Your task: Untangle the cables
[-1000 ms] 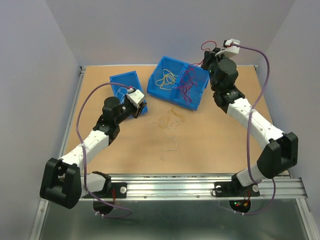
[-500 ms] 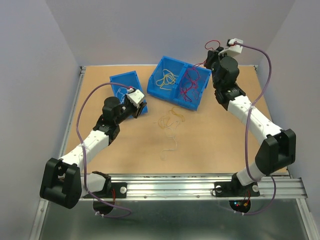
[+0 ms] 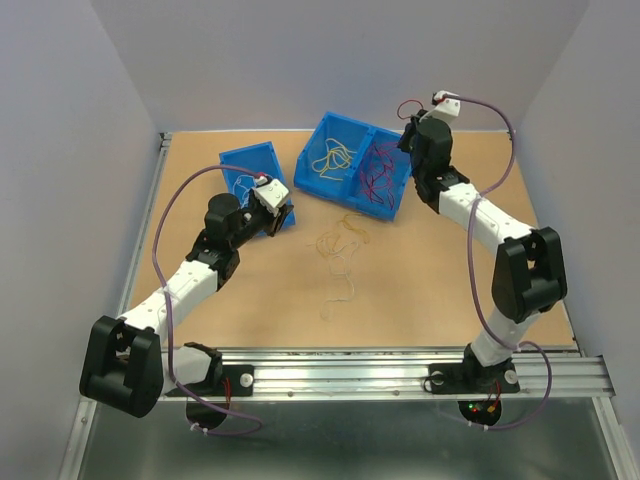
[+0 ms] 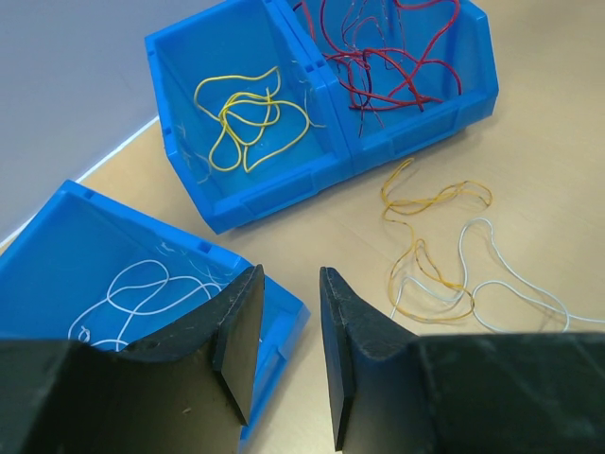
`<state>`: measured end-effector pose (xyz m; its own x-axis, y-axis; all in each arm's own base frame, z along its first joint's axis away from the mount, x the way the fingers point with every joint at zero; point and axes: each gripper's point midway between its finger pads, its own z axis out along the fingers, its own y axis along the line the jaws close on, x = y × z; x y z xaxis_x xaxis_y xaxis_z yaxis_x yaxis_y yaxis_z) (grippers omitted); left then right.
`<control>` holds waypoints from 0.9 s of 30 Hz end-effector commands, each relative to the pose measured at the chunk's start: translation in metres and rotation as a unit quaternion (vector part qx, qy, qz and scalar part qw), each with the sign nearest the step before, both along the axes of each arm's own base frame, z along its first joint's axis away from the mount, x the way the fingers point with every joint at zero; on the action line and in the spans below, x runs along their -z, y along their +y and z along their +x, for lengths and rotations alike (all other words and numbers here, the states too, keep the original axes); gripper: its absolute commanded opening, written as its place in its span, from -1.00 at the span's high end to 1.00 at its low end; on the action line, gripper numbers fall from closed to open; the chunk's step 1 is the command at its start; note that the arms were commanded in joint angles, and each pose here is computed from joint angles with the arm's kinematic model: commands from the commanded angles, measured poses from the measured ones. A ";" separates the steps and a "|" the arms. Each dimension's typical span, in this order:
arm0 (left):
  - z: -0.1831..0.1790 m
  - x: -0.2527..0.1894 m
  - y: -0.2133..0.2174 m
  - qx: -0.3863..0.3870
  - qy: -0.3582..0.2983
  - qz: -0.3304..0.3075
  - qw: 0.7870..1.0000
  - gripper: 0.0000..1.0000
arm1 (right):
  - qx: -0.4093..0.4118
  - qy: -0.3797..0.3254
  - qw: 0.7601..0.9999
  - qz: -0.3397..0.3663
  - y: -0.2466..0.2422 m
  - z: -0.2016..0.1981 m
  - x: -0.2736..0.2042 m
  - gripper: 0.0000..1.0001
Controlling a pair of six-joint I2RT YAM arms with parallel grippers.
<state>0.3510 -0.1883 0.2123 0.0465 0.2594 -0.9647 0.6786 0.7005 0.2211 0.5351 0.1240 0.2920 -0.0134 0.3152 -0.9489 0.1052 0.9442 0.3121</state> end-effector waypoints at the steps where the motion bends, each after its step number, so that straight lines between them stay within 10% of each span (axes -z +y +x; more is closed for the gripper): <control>1: 0.000 -0.017 -0.001 0.005 -0.034 -0.009 0.999 0.17 | 0.029 -0.033 0.999 0.016 -0.006 0.014 -0.025 0.99; 27: 0.001 -0.014 0.000 0.004 -0.035 -0.002 0.999 0.17 | 0.013 0.314 0.942 -0.118 0.055 0.069 0.232 0.92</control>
